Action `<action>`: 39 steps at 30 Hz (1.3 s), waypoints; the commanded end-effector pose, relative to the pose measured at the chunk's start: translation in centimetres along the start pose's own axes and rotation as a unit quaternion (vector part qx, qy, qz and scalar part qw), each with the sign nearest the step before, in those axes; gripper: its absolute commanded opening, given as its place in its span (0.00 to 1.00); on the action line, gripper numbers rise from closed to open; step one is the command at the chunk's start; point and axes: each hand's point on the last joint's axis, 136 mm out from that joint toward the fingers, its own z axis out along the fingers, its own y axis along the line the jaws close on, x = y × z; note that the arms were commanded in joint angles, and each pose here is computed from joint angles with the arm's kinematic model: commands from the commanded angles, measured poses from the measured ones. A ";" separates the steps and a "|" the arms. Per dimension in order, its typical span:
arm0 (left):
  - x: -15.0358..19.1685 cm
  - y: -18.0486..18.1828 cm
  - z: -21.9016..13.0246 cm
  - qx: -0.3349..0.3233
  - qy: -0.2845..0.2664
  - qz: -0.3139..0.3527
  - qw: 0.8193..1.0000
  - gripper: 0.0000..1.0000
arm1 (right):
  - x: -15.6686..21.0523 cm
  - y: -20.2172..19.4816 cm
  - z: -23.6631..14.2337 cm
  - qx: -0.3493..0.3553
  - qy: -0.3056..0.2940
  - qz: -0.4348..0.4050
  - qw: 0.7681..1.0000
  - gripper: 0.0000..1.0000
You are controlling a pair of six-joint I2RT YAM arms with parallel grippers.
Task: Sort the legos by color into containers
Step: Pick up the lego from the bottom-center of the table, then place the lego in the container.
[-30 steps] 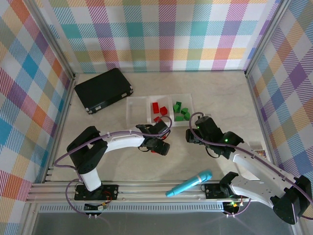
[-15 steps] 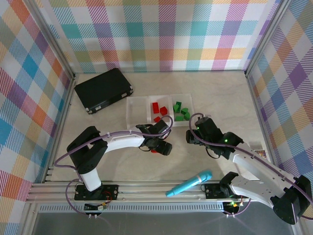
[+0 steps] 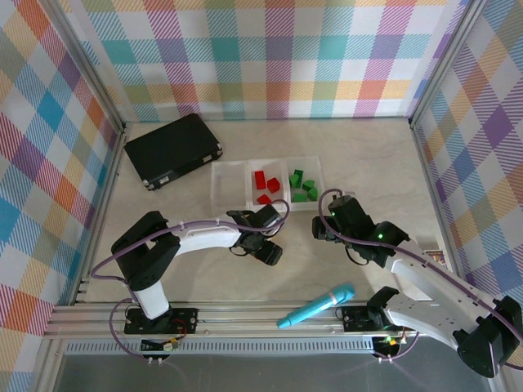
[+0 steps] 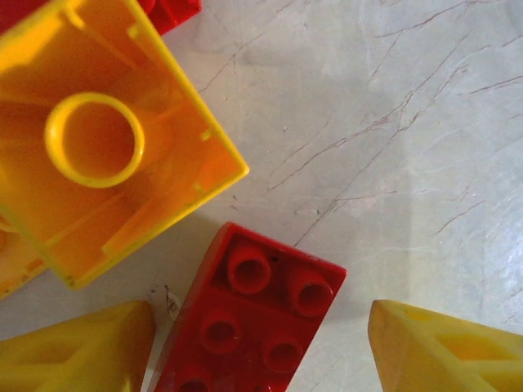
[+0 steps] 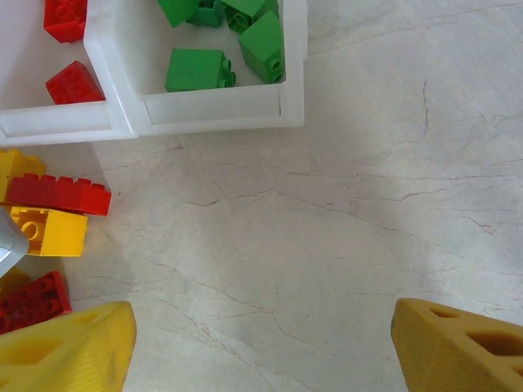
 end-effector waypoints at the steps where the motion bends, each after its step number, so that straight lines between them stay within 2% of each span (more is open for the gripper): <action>1: 1.6 0.6 -0.4 -0.020 0.020 0.011 1.000 0.68 | 0.5 -0.5 0.2 0.007 0.002 0.011 1.000 0.82; 11: 1.0 0.7 0.0 -0.036 0.019 0.015 0.999 0.52 | 0.4 -0.8 -0.2 0.009 -0.003 0.011 1.000 0.82; 17: 1.4 0.9 0.4 -0.051 0.030 0.012 0.998 0.35 | 0.2 -1.0 -0.4 0.010 -0.011 0.012 1.000 0.82; 21: 0.7 0.3 -0.8 -0.058 0.001 0.018 0.998 0.26 | 0.2 -1.2 -0.5 0.012 -0.012 0.013 1.000 0.82; 26: -2.9 -0.5 -6.8 -0.051 -0.098 0.002 0.994 0.22 | -0.2 -1.6 -1.1 0.017 -0.027 0.013 0.999 0.82; 28: -5.1 0.2 -10.3 -0.068 -0.151 -0.017 0.986 0.23 | -0.5 -1.9 -1.4 0.021 -0.038 0.014 0.999 0.83; 31: -8.1 1.8 -13.6 -0.069 -0.189 -0.057 0.978 0.24 | -1.0 -2.1 -1.7 0.021 -0.050 0.016 0.998 0.83; 35: -11.9 4.1 -14.6 -0.104 -0.199 -0.080 0.971 0.26 | -1.1 -2.1 -1.7 0.017 -0.054 0.019 0.998 0.83; 39: -15.1 5.5 -12.8 -0.121 -0.190 -0.100 0.969 0.26 | -0.6 -1.9 -1.4 0.009 -0.043 0.020 0.999 0.83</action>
